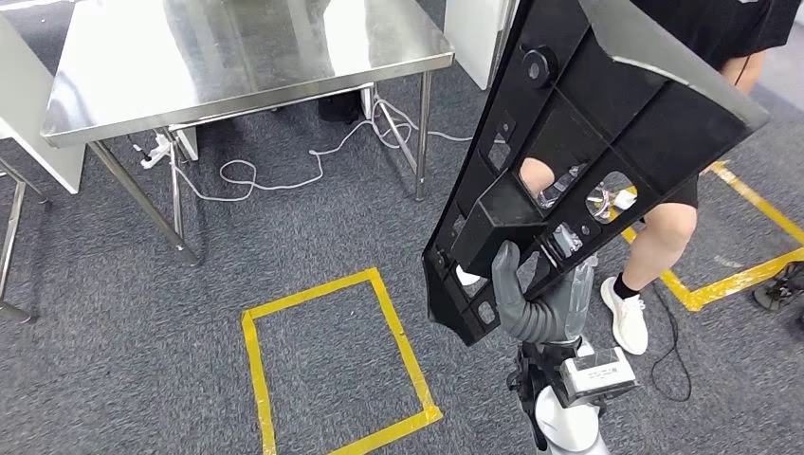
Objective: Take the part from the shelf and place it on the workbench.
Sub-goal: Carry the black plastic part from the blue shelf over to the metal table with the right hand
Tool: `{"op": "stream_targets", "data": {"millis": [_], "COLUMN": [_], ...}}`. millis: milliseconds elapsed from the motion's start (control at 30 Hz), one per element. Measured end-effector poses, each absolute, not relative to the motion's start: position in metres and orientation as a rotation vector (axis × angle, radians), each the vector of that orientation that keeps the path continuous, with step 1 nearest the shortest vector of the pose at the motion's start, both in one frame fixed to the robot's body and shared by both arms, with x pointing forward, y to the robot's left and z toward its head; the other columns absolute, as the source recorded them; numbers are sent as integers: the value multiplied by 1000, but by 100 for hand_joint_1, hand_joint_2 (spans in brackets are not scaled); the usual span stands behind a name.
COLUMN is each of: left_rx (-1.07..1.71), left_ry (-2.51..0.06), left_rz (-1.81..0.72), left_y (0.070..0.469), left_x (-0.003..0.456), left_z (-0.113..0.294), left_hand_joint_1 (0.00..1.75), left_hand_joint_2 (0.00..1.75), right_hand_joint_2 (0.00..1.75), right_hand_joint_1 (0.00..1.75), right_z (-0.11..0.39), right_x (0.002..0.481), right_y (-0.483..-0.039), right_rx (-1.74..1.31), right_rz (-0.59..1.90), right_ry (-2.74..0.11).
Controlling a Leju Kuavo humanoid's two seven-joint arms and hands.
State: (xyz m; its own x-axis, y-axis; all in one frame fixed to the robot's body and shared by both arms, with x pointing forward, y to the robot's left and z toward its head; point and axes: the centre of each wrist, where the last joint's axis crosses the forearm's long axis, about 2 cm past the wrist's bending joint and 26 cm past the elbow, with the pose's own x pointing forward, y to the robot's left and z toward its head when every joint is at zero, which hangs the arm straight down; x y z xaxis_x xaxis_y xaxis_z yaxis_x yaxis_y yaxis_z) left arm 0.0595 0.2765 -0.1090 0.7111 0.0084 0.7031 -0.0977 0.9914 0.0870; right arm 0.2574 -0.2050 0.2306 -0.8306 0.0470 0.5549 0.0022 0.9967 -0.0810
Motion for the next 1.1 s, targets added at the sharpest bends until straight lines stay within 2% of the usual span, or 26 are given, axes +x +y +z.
{"op": "stream_targets", "data": {"millis": [1100], "left_rx": [124], "left_ry": [-720], "left_rz": [64], "left_y": [279], "left_x": [59], "left_z": [-109], "left_hand_joint_1": [0], "left_hand_joint_2": [175], "right_hand_joint_2": [175], "right_hand_joint_1": [175], "right_z": [226], "right_x": [256], "right_y": [-206], "right_rx": [-73], "right_rz": [151], "right_ry": [-2545]}}
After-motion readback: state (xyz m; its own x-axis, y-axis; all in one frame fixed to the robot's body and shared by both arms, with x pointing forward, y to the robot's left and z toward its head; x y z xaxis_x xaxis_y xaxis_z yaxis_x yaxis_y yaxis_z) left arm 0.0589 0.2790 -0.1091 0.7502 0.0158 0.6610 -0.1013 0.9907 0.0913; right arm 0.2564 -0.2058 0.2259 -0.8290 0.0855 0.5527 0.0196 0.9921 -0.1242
